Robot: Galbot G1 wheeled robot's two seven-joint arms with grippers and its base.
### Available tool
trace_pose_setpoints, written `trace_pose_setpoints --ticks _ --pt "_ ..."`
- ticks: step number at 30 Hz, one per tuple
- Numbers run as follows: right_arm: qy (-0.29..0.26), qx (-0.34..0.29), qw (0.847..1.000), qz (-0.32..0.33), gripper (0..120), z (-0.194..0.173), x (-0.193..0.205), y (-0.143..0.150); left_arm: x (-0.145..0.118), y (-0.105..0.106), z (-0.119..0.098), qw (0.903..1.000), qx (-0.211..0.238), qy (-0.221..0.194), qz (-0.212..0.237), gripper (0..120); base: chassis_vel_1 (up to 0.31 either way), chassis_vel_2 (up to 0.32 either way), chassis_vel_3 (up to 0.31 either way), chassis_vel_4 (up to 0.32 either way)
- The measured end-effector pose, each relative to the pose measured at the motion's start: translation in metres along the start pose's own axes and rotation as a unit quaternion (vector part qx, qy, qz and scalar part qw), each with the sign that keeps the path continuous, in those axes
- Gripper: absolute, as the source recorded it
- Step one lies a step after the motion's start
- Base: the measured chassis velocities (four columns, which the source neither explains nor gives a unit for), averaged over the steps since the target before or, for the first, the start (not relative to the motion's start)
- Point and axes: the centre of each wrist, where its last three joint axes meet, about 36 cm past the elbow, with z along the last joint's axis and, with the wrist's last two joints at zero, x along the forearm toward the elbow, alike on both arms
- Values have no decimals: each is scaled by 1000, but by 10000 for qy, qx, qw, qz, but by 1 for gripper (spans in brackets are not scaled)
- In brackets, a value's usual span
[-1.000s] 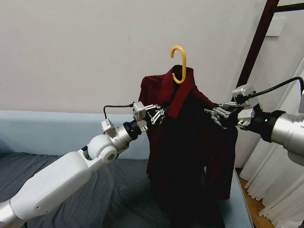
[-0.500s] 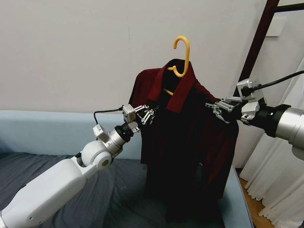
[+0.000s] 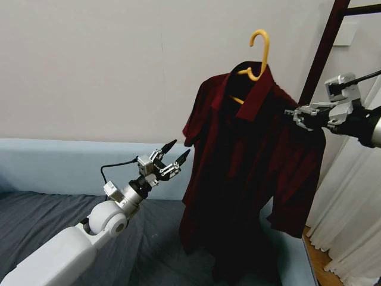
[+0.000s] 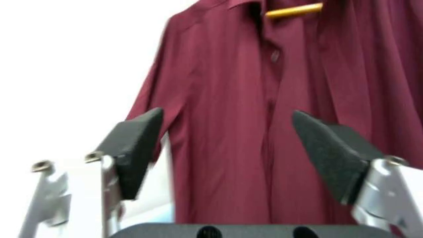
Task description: Pick up the clothes from the sofa and hang them on the clothes hanger.
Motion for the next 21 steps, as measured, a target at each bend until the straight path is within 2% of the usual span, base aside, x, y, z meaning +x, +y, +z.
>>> trace_pose_setpoints --ticks 4,8,12,14,15,19,21 --pt "-8 44 9976 685 7 -18 3 -28 24 -2 11 9997 -50 212 -136 98 0 0 0 0" --pt "-5 185 9931 1162 7 -28 9 -46 32 -3 14 9995 -80 261 -176 100 0 0 0 0" --pt "-26 325 9886 1469 7 -31 12 -52 33 -3 14 9995 -102 253 -183 100 0 0 0 0" --pt "-58 472 9813 1863 7 -31 15 -56 33 -4 13 9995 -112 235 -183 100 0 0 0 0" --pt "-58 472 9813 1863 7 -31 15 -56 33 -4 13 9995 -112 235 -183 100 0 0 0 0" --pt "-108 650 9629 2615 7 -26 18 -55 34 -5 13 9996 -131 179 -183 100 0 0 0 0" --pt "-100 650 9600 2723 7 -24 18 -55 34 -5 13 9996 -133 168 -187 100 0 0 0 0"
